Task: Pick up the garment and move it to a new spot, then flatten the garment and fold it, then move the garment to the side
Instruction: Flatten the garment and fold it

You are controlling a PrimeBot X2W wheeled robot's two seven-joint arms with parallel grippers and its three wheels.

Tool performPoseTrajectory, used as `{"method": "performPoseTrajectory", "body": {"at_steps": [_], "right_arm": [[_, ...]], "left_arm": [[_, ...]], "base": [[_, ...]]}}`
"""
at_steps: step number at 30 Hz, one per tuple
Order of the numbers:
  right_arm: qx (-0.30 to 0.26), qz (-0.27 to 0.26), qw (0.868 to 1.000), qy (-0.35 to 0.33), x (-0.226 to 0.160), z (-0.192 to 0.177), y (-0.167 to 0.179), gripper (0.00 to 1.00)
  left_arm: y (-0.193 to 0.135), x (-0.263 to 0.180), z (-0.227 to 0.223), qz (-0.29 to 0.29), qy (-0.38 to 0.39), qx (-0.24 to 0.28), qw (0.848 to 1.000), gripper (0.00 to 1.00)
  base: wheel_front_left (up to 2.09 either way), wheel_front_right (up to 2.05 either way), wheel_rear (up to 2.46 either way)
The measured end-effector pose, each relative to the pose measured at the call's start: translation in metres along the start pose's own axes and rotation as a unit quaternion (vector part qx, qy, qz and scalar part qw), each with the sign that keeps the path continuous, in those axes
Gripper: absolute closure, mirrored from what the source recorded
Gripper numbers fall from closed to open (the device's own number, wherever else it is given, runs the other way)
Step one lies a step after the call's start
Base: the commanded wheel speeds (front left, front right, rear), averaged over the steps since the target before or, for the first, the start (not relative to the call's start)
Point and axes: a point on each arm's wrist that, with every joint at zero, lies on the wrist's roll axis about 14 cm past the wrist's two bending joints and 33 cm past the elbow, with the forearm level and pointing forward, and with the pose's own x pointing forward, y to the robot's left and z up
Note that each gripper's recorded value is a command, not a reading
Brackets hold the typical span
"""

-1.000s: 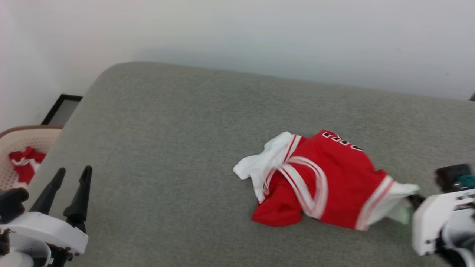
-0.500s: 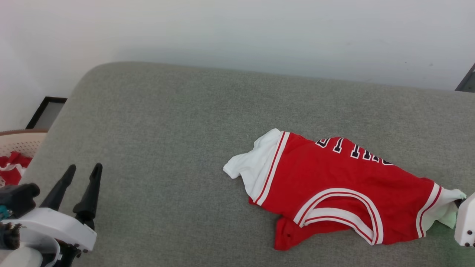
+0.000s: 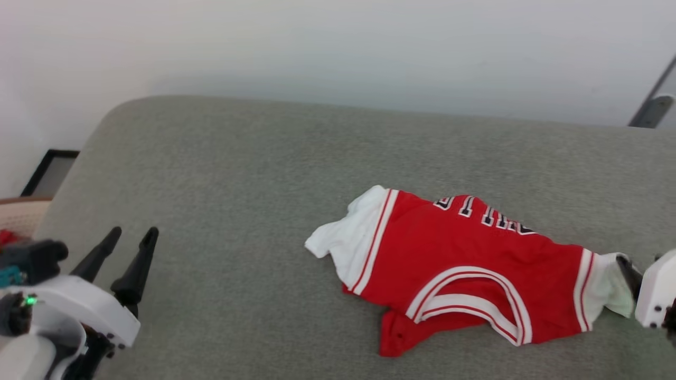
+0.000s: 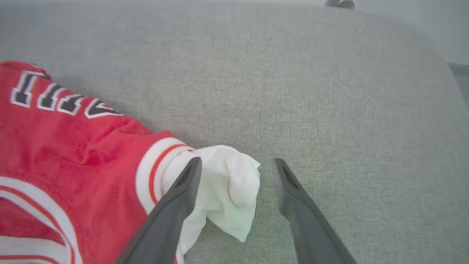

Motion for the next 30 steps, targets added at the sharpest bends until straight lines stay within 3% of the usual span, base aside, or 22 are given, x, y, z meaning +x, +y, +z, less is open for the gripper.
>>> {"method": "performPoseTrajectory", "body": {"at_steps": [8, 14, 19, 25, 30], "right_arm": [[0.005, -0.011, 0.988, -0.151, -0.042, 0.047, -0.005, 0.0], [0.013, -0.044, 0.966, -0.253, -0.083, 0.055, -0.014, 0.0], [0.036, -0.064, 0.948, -0.309, -0.107, 0.048, -0.013, 0.0], [0.06, -0.09, 0.944, -0.311, -0.117, 0.027, -0.018, 0.0], [0.068, -0.1, 0.944, -0.308, -0.116, 0.02, -0.02, 0.0]], "left_arm": [[-0.045, 0.028, 0.014, -0.078, 0.043, 0.023, 0.996, 0.0], [-0.09, 0.053, 0.009, -0.143, 0.103, 0.035, 0.984, 0.0], [-0.122, 0.07, -0.015, -0.182, 0.184, 0.042, 0.965, 0.0], [-0.147, 0.083, -0.054, -0.208, 0.28, 0.061, 0.935, 0.0], [-0.144, 0.096, -0.085, -0.201, 0.337, 0.077, 0.916, 0.0]], "base": [[0.0, 0.0, 0.0], [0.0, 0.0, 0.0], [0.0, 0.0, 0.0], [0.0, 0.0, 0.0], [0.0, 0.0, 0.0]]}}
